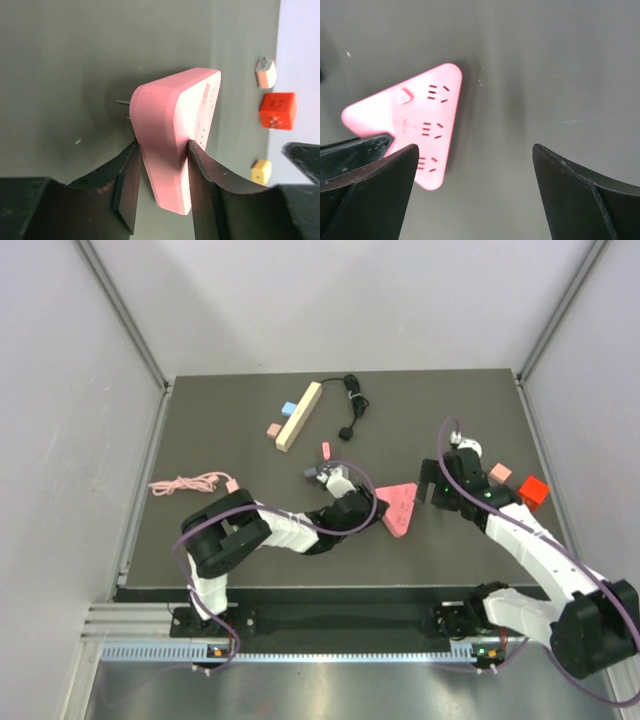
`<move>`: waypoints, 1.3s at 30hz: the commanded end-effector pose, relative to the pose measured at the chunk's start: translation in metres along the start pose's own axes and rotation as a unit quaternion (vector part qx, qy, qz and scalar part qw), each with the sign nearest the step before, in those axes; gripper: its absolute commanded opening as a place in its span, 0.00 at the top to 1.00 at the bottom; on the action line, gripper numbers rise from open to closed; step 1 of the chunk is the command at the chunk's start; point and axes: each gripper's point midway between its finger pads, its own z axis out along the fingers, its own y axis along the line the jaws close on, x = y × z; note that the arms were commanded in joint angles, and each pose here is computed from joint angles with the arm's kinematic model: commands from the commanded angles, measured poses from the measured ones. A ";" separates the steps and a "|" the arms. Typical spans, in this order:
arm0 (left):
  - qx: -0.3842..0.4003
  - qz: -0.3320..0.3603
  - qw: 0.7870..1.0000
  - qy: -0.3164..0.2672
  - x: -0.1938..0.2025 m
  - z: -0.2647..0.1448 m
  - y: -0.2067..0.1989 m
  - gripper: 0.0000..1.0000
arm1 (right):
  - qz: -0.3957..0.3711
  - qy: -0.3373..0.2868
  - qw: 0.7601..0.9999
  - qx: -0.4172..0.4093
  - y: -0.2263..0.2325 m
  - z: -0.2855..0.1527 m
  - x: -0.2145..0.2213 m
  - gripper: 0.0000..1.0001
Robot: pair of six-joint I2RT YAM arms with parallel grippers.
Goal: Pull the plug off the socket
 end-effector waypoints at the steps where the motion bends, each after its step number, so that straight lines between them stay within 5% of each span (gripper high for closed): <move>1: -0.085 0.126 0.988 0.024 0.012 0.003 0.044 1.00 | 0.046 -0.060 0.997 0.000 -0.001 -0.022 -0.021 0.04; 6: -0.071 0.177 0.982 -0.003 -0.007 0.025 0.007 1.00 | 0.046 -0.071 0.994 0.068 -0.024 -0.034 -0.032 0.00; 12: -0.031 0.170 0.983 0.054 -0.009 0.076 -0.020 1.00 | 0.050 -0.071 0.993 0.086 -0.037 -0.044 -0.035 0.00; 30: -0.029 0.158 0.983 0.094 -0.065 0.173 -0.017 1.00 | 0.045 -0.071 0.994 0.067 -0.051 -0.044 -0.042 0.00; 34: -0.018 0.150 0.981 0.122 -0.074 0.168 -0.018 0.85 | 0.042 -0.071 0.995 0.058 -0.049 -0.044 -0.041 0.00; 39: 0.016 0.165 0.974 0.155 -0.073 0.152 -0.044 0.47 | 0.031 -0.061 0.997 0.036 -0.042 -0.042 -0.038 0.00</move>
